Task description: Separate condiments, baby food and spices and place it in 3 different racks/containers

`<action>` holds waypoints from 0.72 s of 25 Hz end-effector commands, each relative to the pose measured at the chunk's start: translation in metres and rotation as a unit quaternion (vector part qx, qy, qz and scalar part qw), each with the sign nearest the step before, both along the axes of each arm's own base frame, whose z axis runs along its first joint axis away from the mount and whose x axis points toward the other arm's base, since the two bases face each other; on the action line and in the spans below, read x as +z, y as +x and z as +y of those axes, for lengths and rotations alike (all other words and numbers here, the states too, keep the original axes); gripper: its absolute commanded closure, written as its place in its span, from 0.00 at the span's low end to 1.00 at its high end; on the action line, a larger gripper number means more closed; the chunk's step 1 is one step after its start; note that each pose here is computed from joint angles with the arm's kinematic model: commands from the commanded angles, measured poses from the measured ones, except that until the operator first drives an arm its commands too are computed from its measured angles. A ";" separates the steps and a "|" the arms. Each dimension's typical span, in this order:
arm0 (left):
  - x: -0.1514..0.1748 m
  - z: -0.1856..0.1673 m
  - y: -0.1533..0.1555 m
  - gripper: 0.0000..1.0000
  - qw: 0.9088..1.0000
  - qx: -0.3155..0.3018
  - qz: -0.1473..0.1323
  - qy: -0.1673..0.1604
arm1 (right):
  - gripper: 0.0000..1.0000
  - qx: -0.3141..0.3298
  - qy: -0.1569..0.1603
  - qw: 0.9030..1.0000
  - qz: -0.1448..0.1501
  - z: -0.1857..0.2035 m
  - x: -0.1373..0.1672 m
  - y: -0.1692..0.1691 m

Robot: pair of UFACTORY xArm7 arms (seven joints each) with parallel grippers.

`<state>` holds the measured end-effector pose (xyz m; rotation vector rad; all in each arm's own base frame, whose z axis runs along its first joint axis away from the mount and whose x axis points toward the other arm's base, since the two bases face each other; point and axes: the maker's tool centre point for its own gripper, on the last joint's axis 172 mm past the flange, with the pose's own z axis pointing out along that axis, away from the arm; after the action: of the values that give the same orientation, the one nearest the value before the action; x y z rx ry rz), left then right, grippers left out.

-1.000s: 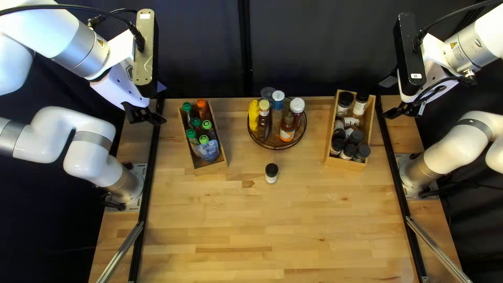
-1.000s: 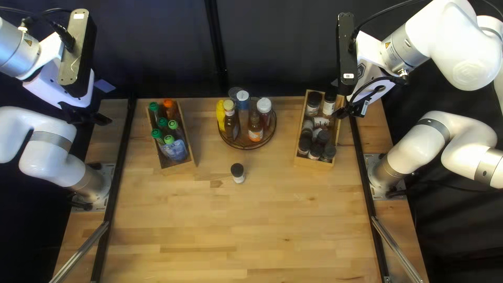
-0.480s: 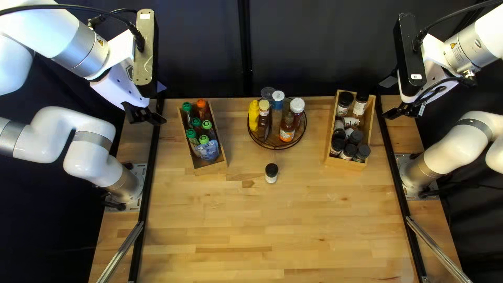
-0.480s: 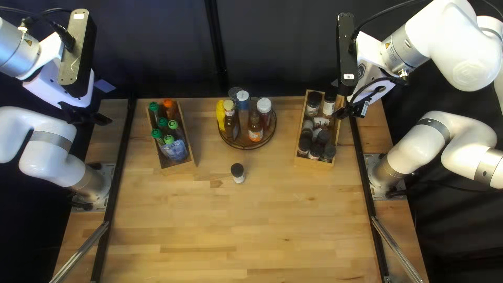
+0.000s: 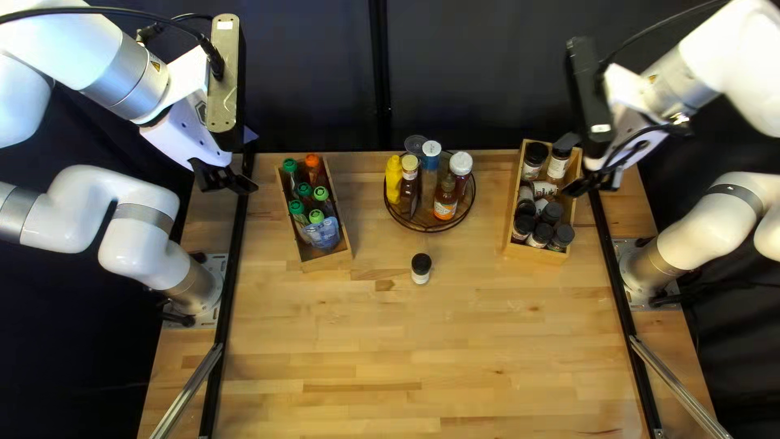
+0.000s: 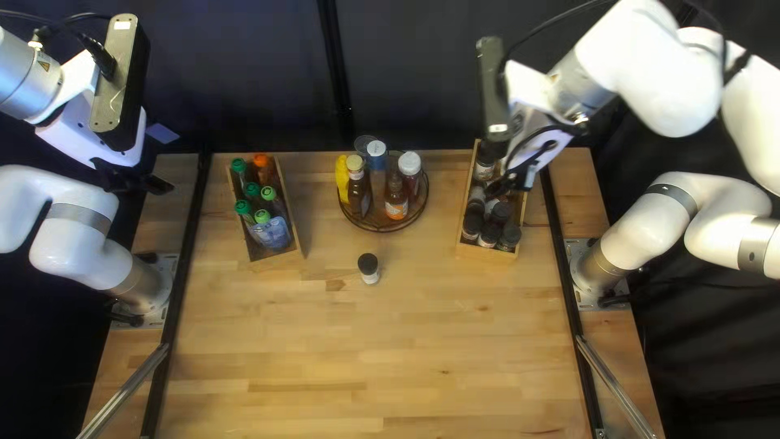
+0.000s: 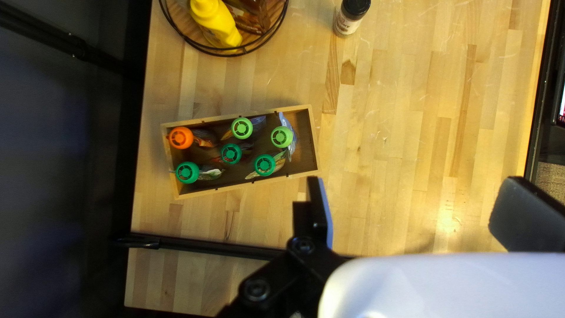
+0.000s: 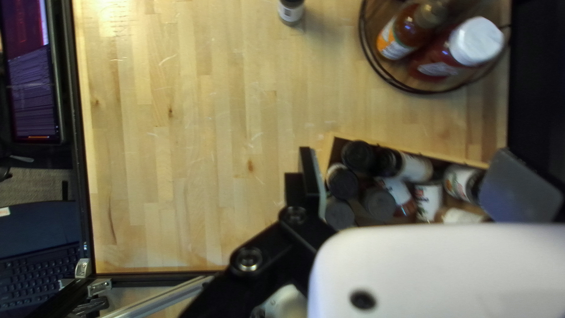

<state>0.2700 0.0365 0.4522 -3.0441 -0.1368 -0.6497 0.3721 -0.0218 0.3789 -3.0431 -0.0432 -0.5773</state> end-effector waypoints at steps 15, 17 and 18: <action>0.000 0.000 0.000 0.00 1.000 0.000 0.000 0.000 | 0.00 0.222 -0.079 0.963 0.134 0.066 -0.152 0.095; 0.000 0.000 0.000 0.00 1.000 0.000 0.000 0.000 | 0.00 0.231 -0.100 0.959 0.133 0.060 -0.165 0.095; 0.000 0.000 0.000 0.00 1.000 0.000 0.000 0.000 | 0.00 0.233 -0.110 0.957 0.134 0.057 -0.173 0.097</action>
<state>0.2700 0.0365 0.4522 -3.0441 -0.1368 -0.6497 0.4686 0.0409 0.2236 -3.0852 -0.7784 -0.1397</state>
